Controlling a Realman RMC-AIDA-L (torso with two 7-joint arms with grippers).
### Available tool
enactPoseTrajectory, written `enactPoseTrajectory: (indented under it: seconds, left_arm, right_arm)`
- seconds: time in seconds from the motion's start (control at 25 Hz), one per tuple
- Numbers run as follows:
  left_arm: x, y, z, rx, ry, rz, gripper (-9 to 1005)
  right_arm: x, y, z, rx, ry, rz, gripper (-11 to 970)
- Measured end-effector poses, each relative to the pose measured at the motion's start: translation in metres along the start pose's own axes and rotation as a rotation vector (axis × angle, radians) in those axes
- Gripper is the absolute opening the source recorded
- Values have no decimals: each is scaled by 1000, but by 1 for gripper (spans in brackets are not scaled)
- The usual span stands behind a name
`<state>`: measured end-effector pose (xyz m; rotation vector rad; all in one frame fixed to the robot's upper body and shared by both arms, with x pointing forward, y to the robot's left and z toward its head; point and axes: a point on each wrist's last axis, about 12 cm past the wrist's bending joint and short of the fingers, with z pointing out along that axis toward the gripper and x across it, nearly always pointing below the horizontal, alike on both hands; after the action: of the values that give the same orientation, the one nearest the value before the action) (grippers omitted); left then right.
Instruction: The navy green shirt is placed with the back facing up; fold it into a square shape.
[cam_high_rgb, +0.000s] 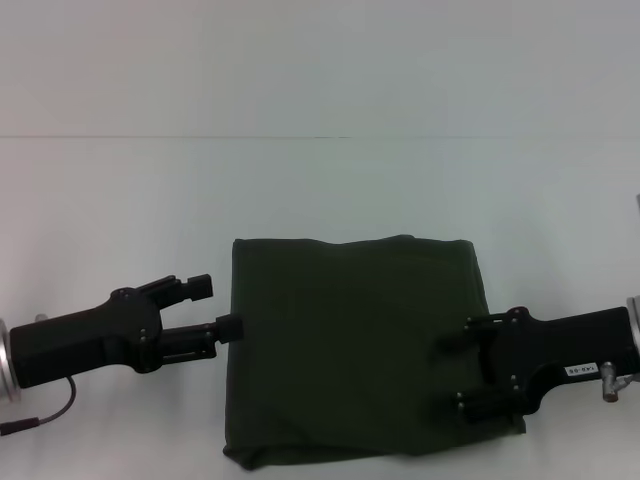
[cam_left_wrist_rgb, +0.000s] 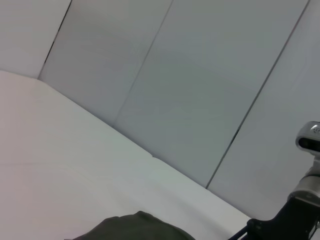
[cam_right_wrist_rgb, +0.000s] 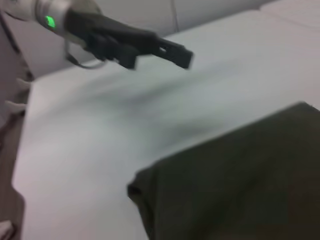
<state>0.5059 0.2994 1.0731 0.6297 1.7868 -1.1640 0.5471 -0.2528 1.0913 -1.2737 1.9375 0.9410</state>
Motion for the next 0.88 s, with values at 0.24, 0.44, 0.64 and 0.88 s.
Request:
enactPoseTrajectory:
  seconds: [0.24, 0.44, 0.64, 0.88]
  left_arm:
    - [2, 0, 2, -9, 3, -4, 964]
    - [4, 2, 3, -26, 6, -8, 964]
    - [6, 2, 6, -29, -3, -16, 963]
    - [8, 1, 8, -27, -8, -14, 964]
  right_arm:
    - [14, -6, -1, 80, 45, 18, 833]
    - [25, -8, -3, 136, 70, 40, 833]
    - [33, -10, -5, 178, 75, 57, 832]
    - [37, -10, -6, 197, 68, 74, 833]
